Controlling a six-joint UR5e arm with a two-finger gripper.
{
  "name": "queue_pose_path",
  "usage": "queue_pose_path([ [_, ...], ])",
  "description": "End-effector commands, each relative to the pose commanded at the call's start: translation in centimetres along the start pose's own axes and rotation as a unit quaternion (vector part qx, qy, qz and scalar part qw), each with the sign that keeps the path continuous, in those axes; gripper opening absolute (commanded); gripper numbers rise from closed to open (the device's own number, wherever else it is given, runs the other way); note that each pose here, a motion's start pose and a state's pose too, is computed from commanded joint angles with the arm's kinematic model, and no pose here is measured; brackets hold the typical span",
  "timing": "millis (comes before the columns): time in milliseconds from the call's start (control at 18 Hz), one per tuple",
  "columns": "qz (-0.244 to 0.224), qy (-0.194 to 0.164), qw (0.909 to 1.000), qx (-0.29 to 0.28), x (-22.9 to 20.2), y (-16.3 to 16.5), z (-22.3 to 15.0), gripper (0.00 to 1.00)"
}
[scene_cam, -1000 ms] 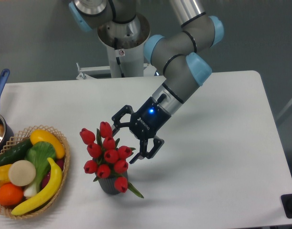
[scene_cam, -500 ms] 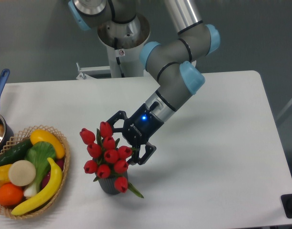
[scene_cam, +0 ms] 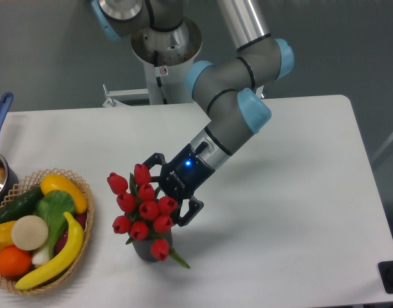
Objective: Pick up the flowers from the vase
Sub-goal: 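Close the gripper on the bundle of tulip stems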
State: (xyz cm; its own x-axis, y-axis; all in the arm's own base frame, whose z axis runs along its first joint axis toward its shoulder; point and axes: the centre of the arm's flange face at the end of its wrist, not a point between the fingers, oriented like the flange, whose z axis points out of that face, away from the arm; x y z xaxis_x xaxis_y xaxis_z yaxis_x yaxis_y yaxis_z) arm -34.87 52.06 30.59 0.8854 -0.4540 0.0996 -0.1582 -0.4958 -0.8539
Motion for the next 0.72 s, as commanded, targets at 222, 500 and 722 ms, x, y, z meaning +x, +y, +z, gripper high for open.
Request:
queue_pose_path([
  [222, 0.0, 0.0, 1.0, 0.002, 0.01, -0.16, -0.08, 0.54],
  [500, 0.001, -0.004, 1.0, 0.003, -0.08, -0.51, -0.46, 0.46],
  [722, -0.001, 0.0, 0.9997, 0.023, 0.03, -0.94, -0.81, 0.4],
])
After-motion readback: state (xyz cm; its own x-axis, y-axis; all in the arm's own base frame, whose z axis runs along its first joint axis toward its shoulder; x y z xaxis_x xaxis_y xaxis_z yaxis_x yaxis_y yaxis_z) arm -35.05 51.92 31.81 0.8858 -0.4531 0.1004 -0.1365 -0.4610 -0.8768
